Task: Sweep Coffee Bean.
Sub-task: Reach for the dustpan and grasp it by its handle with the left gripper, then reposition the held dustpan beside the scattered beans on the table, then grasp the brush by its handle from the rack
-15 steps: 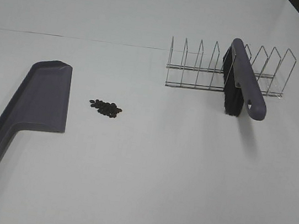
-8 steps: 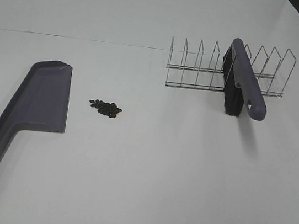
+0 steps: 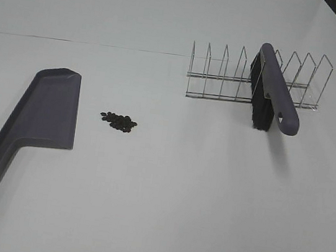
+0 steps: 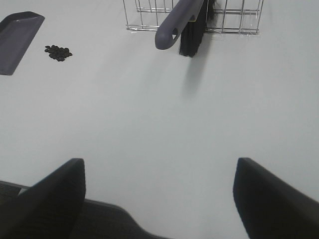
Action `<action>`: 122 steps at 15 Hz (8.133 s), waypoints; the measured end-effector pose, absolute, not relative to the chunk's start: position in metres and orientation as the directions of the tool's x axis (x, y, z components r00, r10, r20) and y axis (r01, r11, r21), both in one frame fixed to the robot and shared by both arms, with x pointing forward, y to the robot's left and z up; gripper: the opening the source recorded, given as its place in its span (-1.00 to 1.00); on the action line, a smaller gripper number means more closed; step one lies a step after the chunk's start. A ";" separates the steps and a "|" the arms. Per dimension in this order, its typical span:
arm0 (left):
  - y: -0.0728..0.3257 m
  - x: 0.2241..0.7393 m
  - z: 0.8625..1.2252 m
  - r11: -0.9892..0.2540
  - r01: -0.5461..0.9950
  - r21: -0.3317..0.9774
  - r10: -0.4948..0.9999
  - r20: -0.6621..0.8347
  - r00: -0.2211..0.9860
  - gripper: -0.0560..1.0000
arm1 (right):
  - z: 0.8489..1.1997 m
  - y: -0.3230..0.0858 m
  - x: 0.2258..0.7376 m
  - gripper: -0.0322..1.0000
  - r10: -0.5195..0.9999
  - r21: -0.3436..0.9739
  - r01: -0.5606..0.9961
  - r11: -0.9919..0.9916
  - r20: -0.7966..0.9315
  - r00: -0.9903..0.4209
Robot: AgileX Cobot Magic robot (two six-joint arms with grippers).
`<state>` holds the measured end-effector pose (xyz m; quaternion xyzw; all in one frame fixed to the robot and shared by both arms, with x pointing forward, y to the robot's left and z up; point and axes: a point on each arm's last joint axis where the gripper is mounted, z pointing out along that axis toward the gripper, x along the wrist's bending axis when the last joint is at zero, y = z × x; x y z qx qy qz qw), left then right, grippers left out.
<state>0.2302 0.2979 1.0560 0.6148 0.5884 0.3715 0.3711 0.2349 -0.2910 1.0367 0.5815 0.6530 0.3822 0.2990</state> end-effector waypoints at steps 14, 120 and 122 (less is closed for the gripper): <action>0.298 0.230 1.056 -0.031 0.448 0.894 0.999 0.019 0.031 0.90 | 1.037 -0.291 0.235 0.55 0.988 0.847 0.531 0.032 0.054 -0.145; 0.241 0.537 0.904 -0.163 0.985 0.059 0.978 0.144 0.154 -0.27 | 1.093 -0.260 0.631 0.55 0.992 0.320 0.946 -0.046 0.125 0.006; 0.241 0.537 0.904 -0.163 0.985 0.059 0.978 0.144 0.154 -0.27 | 1.079 -0.258 0.658 0.55 0.992 0.319 0.946 -0.046 0.126 0.006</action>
